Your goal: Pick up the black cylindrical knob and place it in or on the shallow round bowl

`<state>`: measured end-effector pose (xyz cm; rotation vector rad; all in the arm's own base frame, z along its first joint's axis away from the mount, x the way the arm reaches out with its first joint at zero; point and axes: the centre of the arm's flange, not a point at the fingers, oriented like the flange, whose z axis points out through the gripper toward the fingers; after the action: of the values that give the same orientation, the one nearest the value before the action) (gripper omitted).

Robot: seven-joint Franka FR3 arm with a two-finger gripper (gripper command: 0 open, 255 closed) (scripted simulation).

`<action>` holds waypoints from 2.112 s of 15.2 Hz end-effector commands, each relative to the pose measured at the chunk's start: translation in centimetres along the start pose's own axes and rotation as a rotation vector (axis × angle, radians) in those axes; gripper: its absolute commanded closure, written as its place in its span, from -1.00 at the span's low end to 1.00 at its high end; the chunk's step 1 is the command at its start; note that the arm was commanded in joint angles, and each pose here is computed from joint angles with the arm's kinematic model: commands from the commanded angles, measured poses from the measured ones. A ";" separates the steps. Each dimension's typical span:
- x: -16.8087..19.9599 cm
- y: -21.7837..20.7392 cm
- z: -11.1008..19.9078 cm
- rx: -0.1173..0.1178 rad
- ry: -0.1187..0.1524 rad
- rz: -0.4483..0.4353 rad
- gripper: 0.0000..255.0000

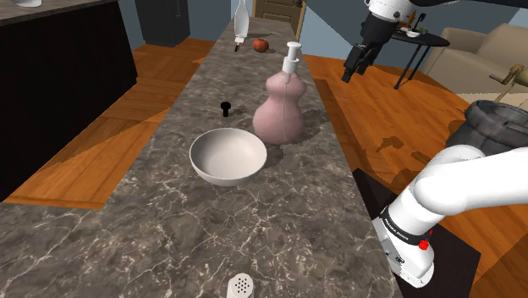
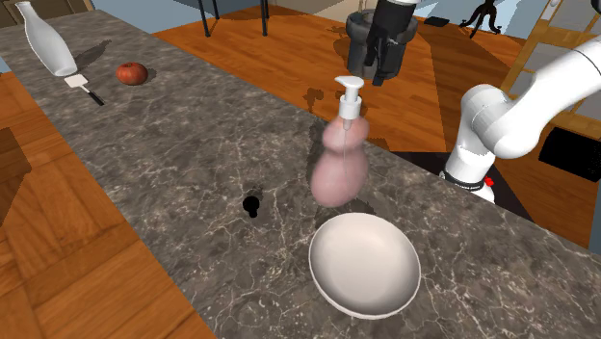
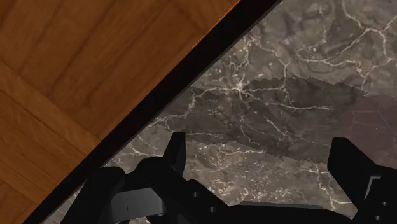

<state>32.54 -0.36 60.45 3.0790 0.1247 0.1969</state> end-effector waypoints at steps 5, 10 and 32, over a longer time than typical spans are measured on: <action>4.0 -3.0 2.0 0.007 -0.016 -0.010 -1.00; 8.9 -6.9 4.5 0.017 -0.036 -0.021 -1.00; 29.4 -24.7 16.2 0.057 -0.124 -0.073 -1.00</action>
<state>62.01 25.61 49.48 3.1734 0.2424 0.2314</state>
